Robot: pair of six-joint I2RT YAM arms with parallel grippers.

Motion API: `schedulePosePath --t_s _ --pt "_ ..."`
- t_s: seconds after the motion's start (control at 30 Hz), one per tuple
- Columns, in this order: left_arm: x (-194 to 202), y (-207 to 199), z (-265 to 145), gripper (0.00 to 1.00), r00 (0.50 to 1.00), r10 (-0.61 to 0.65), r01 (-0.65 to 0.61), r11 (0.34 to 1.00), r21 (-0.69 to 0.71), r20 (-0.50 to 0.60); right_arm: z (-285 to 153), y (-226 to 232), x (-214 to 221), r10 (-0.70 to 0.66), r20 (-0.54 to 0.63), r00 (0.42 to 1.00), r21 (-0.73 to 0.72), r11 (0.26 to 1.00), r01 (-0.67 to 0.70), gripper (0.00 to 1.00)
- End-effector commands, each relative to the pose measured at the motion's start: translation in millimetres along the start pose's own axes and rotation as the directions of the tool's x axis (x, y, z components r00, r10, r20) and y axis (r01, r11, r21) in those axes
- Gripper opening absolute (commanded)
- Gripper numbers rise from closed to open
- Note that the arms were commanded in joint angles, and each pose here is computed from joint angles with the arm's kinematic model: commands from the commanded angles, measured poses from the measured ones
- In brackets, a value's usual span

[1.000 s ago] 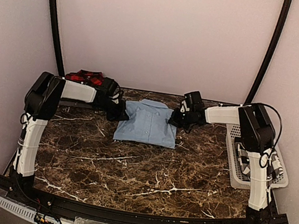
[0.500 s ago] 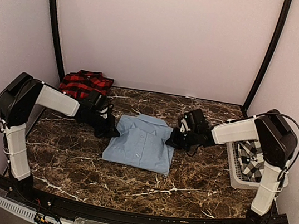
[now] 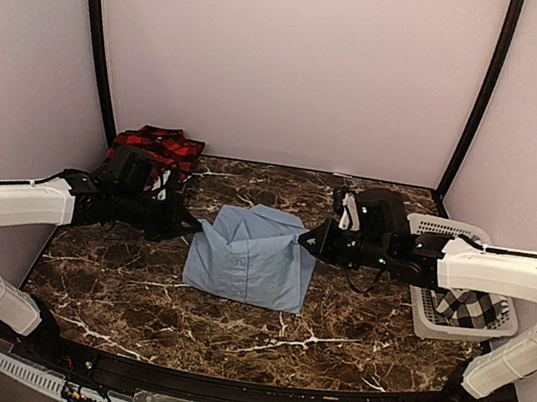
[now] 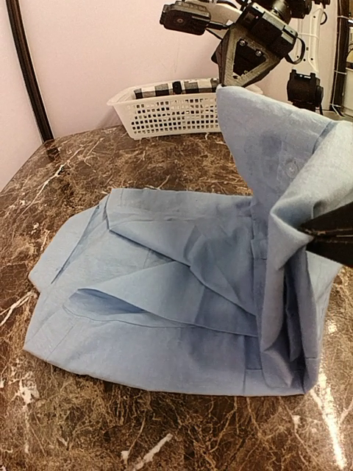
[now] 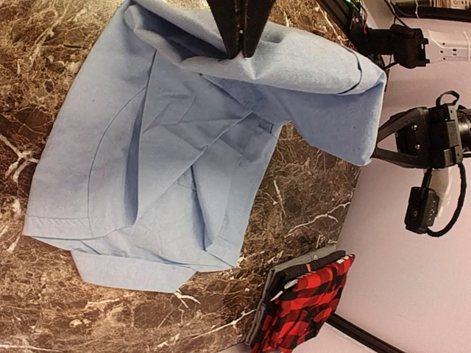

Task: Fold and stack the long sleeve shirts
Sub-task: Fold the 2/3-rectangle-folded shirt at the center of the board.

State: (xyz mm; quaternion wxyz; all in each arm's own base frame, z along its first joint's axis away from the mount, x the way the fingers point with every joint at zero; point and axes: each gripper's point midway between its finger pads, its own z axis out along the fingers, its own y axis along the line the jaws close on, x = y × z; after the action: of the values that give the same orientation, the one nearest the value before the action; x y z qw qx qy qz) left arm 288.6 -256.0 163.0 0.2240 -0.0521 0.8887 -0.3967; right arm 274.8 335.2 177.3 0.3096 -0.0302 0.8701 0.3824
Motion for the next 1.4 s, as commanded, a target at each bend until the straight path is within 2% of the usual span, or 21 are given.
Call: schedulePosePath --t_s 0.0,0.47,0.8,1.1,1.37 --pt "-2.0 -10.9 -16.9 0.00 0.999 0.036 -0.037 0.999 0.006 0.023 -16.2 13.6 -14.3 -0.032 0.074 0.997 -0.008 0.999 0.032 0.00" --pt "-26.8 -50.8 -34.9 0.00 0.992 0.103 -0.107 0.992 0.060 0.072 -40.3 45.0 -41.8 -0.082 0.165 0.983 -0.063 0.994 0.094 0.00" --pt "-44.6 -67.9 -30.1 0.00 0.987 0.135 -0.141 0.988 0.067 0.086 -48.9 46.3 -55.3 -0.109 0.201 0.974 -0.019 0.993 0.115 0.00" --pt "-71.3 -66.0 -1.0 0.00 0.984 0.155 -0.158 0.987 0.026 0.092 -31.2 14.2 -69.2 -0.101 0.189 0.977 0.057 0.994 0.092 0.00" --pt "-117.5 -50.3 26.9 0.00 0.981 0.152 -0.154 0.988 0.005 0.120 -4.7 -27.7 -101.7 -0.080 0.190 0.978 0.101 0.993 0.062 0.00"
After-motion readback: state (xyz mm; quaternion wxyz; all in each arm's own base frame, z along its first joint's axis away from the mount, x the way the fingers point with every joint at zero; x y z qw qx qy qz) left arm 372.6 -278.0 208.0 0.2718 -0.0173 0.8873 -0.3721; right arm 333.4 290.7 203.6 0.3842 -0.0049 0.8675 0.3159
